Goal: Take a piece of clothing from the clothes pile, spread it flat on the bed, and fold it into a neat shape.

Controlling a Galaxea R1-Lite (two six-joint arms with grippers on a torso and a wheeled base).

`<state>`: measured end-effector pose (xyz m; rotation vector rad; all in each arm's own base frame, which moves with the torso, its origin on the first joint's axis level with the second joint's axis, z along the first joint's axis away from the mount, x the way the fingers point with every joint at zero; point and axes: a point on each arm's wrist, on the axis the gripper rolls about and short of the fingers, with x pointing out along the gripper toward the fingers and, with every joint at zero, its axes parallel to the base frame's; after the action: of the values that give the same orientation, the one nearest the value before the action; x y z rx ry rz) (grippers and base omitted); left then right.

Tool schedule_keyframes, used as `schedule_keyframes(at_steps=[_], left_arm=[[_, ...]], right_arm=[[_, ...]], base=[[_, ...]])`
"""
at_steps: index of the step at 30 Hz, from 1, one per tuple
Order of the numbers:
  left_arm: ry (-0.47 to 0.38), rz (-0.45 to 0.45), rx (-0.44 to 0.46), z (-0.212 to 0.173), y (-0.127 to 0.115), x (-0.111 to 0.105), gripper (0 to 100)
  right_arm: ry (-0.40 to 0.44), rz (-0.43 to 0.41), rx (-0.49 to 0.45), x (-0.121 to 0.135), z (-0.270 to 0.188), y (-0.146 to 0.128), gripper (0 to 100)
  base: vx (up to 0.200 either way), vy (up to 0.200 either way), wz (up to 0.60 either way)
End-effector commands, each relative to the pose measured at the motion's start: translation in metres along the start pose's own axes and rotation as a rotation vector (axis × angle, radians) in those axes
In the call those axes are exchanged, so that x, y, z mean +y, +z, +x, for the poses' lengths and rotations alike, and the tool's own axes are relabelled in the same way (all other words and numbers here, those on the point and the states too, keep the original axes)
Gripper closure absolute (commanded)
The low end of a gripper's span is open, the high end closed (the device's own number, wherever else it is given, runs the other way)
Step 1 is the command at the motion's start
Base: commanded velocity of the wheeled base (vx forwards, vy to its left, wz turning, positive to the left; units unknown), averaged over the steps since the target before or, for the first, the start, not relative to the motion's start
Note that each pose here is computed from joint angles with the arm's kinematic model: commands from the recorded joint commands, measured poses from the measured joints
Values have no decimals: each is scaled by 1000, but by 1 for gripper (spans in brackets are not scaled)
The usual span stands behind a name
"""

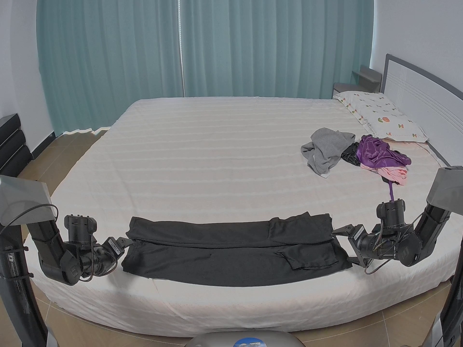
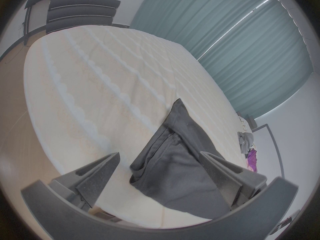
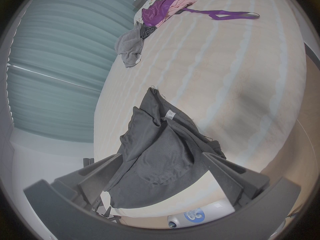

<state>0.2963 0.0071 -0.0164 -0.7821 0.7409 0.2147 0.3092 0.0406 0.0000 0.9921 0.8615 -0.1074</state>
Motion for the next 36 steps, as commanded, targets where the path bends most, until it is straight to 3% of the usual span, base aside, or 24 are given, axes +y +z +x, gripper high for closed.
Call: schedule_keyframes(at_steps=[1, 20, 24, 25, 36], left_arm=[[18, 39, 42, 0, -13, 2, 0], [96, 89, 11, 14, -29, -3, 0], [154, 155, -10, 21, -35, -1, 0], [157, 160, -13, 22, -35, -1, 100], [227, 158, -76, 23, -34, 3, 100]], right_arm=[[-9, 0, 8, -2, 1, -2, 0], [30, -20, -18, -7, 5, -7, 0], [27, -24, -17, -7, 3, -9, 0], [31, -27, -21, -5, 2, -8, 0], [8, -55, -17, -6, -1, -19, 0]], base=[[0, 0, 0], [0, 0, 0], [0, 0, 0], [0, 0, 0], [0, 0, 0]])
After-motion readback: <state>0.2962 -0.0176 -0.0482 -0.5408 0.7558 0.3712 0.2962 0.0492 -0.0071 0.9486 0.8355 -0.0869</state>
